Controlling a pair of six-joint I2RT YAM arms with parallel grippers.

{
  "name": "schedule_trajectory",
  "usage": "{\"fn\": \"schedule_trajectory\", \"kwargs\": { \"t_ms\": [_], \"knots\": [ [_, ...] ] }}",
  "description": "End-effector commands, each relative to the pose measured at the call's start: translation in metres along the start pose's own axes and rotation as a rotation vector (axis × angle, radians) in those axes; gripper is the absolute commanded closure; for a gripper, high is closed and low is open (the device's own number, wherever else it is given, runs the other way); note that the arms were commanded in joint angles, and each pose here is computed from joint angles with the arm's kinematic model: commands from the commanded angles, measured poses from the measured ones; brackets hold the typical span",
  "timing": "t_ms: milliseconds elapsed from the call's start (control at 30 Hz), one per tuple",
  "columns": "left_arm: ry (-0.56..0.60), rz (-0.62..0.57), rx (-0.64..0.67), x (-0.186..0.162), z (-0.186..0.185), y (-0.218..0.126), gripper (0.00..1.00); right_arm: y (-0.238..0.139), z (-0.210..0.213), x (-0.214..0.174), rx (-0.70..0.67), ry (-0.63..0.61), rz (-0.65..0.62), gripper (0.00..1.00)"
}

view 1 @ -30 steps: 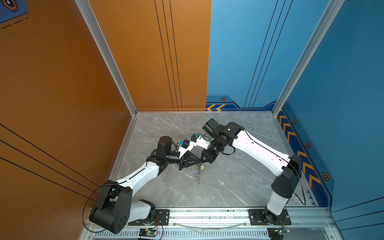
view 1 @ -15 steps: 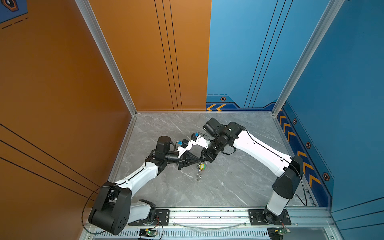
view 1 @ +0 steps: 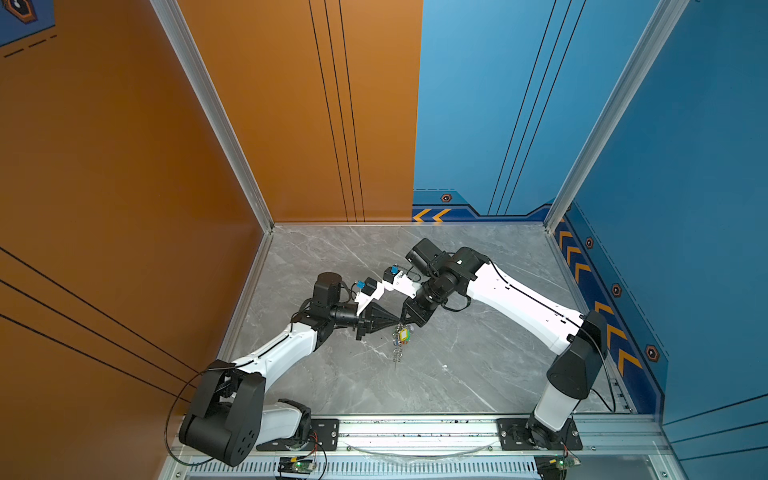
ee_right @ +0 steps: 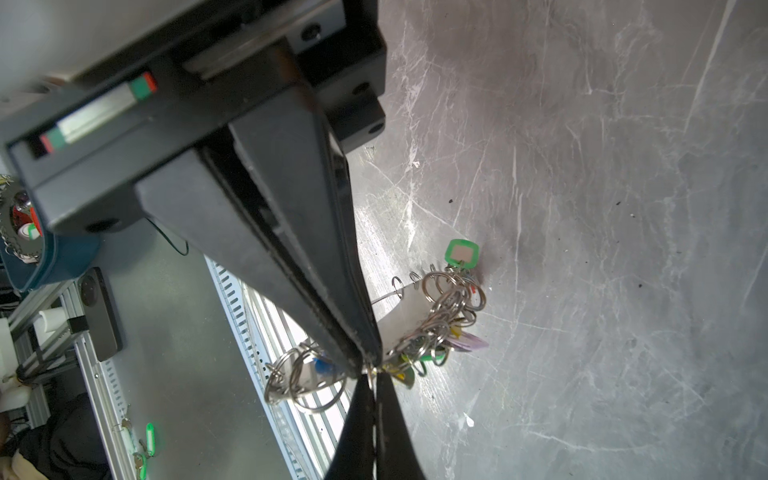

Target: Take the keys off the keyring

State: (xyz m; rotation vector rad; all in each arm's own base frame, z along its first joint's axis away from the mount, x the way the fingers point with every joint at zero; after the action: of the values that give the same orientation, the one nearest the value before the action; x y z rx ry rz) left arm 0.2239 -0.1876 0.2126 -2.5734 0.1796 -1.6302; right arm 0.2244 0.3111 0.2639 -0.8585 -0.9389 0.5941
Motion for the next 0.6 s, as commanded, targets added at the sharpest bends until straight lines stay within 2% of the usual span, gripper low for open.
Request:
{"fn": "schedule_trajectory", "kwargs": {
  "t_ms": [0, 467, 567],
  "knots": [
    [-0.023, 0.008, -0.072, 0.0009, -0.0074, 0.0034, 1.0, -0.014, 0.0063, 0.0337, -0.047, -0.094, -0.203, 1.0],
    [-0.038, 0.006, -0.067, 0.0003, -0.0062, 0.002, 1.0, -0.0218, 0.0001, 0.0402, -0.14, -0.166, -0.384, 1.0],
    [-0.064, 0.011, -0.084, 0.0007, -0.0049, 0.0042, 0.92, -0.0197, -0.0025, 0.0387, -0.147, -0.182, -0.384, 1.0]
  ]
}}
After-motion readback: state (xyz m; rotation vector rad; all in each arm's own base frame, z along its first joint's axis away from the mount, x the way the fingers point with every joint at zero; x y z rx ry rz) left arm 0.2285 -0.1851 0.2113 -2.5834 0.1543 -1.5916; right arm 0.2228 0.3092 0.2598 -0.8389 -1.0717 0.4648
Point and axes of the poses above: each gripper's point midway between its finger pads, its own y axis out along the fingers, its own z axis along the line the jaws close on, x = y × z, the point moved 6 cm from there along -y, back along the fingers, and after that the axes turned 7 degrees about -y, right-handed, at the moved point
